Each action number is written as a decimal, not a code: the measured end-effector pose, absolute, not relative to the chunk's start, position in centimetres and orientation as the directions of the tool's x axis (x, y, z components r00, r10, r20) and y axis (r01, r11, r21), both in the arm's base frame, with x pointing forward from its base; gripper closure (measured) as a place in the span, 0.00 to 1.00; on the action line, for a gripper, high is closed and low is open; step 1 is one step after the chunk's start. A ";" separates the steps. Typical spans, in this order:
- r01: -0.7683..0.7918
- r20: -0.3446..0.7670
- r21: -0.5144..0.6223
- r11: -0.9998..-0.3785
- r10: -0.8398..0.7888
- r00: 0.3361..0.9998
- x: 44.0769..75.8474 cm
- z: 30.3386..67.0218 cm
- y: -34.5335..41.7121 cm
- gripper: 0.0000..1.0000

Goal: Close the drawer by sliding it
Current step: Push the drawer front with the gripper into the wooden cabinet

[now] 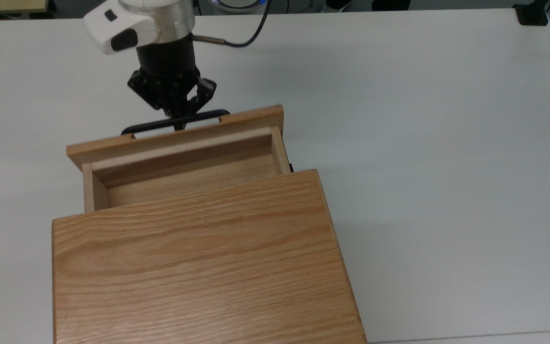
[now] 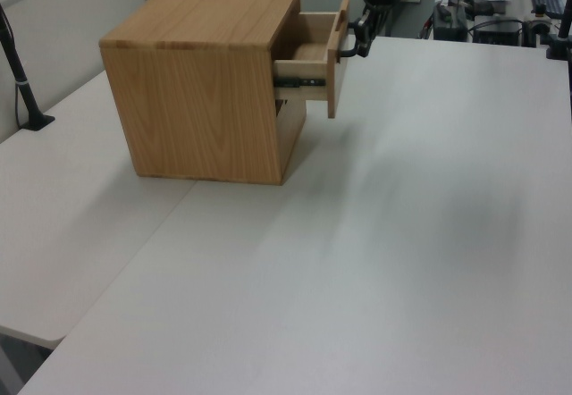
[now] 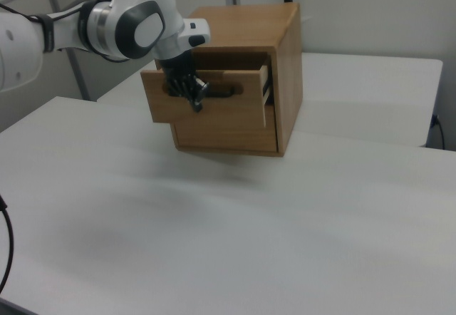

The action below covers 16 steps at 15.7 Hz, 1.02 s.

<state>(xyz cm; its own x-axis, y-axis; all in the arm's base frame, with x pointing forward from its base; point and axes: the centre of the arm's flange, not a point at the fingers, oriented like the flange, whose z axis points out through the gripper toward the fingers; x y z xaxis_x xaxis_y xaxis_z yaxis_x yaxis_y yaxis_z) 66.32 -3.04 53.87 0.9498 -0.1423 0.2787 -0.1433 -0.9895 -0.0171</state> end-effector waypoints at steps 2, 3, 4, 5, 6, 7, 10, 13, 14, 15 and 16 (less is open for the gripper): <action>-0.141 0.322 -0.017 -0.990 -0.139 0.936 67.6 54.0 -2.9 1.00; -0.141 0.340 -0.017 -0.990 -0.138 0.930 68.1 54.2 -2.9 1.00; -0.144 0.353 -0.019 -0.989 -0.142 0.925 68.6 54.4 -2.8 1.00; -0.152 0.364 -0.020 -0.988 -0.149 0.920 69.1 54.6 -2.8 1.00; -0.158 0.374 -0.016 -0.987 -0.153 0.915 69.6 54.7 -2.7 1.00; -0.164 0.388 -0.010 -0.986 -0.155 0.909 70.1 55.0 -2.6 1.00; -0.177 0.454 0.009 -0.984 -0.154 0.878 71.7 54.8 -1.6 1.00; -0.197 0.510 0.027 -0.980 -0.155 0.846 72.9 54.0 -0.8 1.00; -0.204 0.521 0.024 -0.979 -0.162 0.838 73.2 53.7 -0.7 1.00; -0.209 0.525 0.021 -0.978 -0.167 0.835 73.4 53.4 -0.7 1.00; -0.217 0.527 0.018 -0.976 -0.175 0.832 73.5 53.3 -0.6 1.00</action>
<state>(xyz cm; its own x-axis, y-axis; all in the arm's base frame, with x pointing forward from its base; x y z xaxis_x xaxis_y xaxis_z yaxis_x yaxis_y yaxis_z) 73.46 -0.62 53.27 0.8319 -0.1750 0.5266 -0.2168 -0.9761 0.0180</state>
